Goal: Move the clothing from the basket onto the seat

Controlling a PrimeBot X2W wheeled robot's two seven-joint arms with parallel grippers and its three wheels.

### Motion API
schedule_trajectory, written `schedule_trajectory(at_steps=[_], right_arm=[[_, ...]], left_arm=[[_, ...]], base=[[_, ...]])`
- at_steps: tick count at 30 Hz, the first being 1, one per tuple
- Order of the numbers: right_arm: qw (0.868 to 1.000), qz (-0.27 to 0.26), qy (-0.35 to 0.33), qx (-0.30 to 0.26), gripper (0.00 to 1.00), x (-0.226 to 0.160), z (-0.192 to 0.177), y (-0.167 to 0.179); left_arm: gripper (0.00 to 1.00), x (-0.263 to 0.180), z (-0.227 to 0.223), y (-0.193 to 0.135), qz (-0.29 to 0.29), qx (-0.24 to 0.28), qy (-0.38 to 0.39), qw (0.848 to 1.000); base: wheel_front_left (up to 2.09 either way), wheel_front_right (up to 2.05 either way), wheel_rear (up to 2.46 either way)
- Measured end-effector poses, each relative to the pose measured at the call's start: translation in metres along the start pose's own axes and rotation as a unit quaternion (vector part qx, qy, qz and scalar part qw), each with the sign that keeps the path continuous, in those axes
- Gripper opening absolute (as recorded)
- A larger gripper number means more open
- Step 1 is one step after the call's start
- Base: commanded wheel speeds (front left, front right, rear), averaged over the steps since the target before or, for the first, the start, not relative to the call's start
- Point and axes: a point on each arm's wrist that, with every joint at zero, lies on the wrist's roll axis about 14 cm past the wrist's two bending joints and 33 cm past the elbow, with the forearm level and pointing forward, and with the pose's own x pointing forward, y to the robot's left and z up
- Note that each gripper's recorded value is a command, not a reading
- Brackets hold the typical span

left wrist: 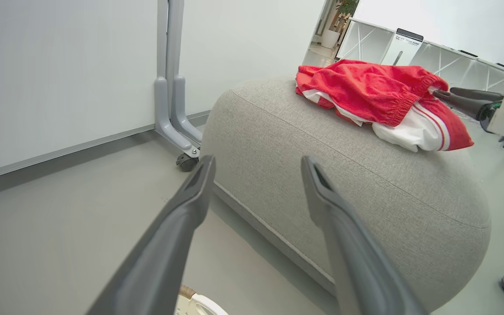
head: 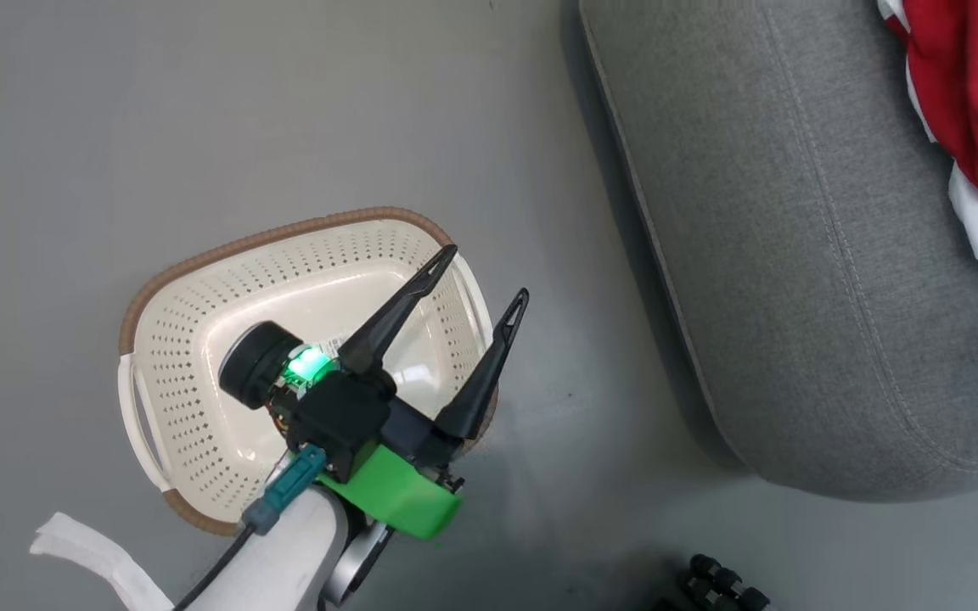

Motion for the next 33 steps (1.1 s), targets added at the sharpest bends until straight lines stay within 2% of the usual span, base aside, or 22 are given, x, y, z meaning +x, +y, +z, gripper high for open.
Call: schedule_trajectory(at_steps=[5, 10, 13, 17, 20, 24, 33], right_arm=[[1.0, 0.002, 0.007, 0.006, 1.0, -0.045, -0.002, -0.004], [0.999, 0.024, -0.013, 0.021, 1.0, -0.08, 0.012, 0.003], [0.998, 0.045, -0.033, 0.031, 1.0, -0.095, 0.023, 0.014], [0.992, 0.104, -0.039, 0.058, 1.0, -0.121, 0.027, 0.048], [0.985, 0.156, -0.053, 0.058, 1.0, -0.137, 0.035, 0.074], [0.971, 0.212, -0.079, 0.078, 1.0, -0.15, 0.051, 0.109], [0.936, 0.302, -0.134, 0.118, 1.0, -0.164, 0.096, 0.179]], left_arm=[[1.0, -0.003, 0.017, -0.011, 0.009, 0.004, -0.015, 1.0], [1.0, -0.011, 0.036, -0.02, 0.03, 0.007, -0.032, 0.999], [1.0, -0.019, 0.047, -0.023, 0.047, 0.004, -0.04, 0.998], [1.0, -0.034, 0.075, -0.027, 0.079, 0.019, -0.076, 0.994], [1.0, -0.059, 0.077, -0.025, 0.115, 0.033, -0.075, 0.99], [1.0, -0.095, 0.093, -0.009, 0.18, 0.062, -0.093, 0.977], [1.0, -0.184, 0.112, 0.026, 0.315, 0.1, -0.116, 0.937]], base=[[0.0, 0.0, 0.0], [0.0, 0.0, 0.0], [0.0, 0.0, 0.0], [0.0, 0.0, 0.0], [0.0, 0.0, 0.0], [0.0, 0.0, 0.0], [0.0, 0.0, 0.0]])
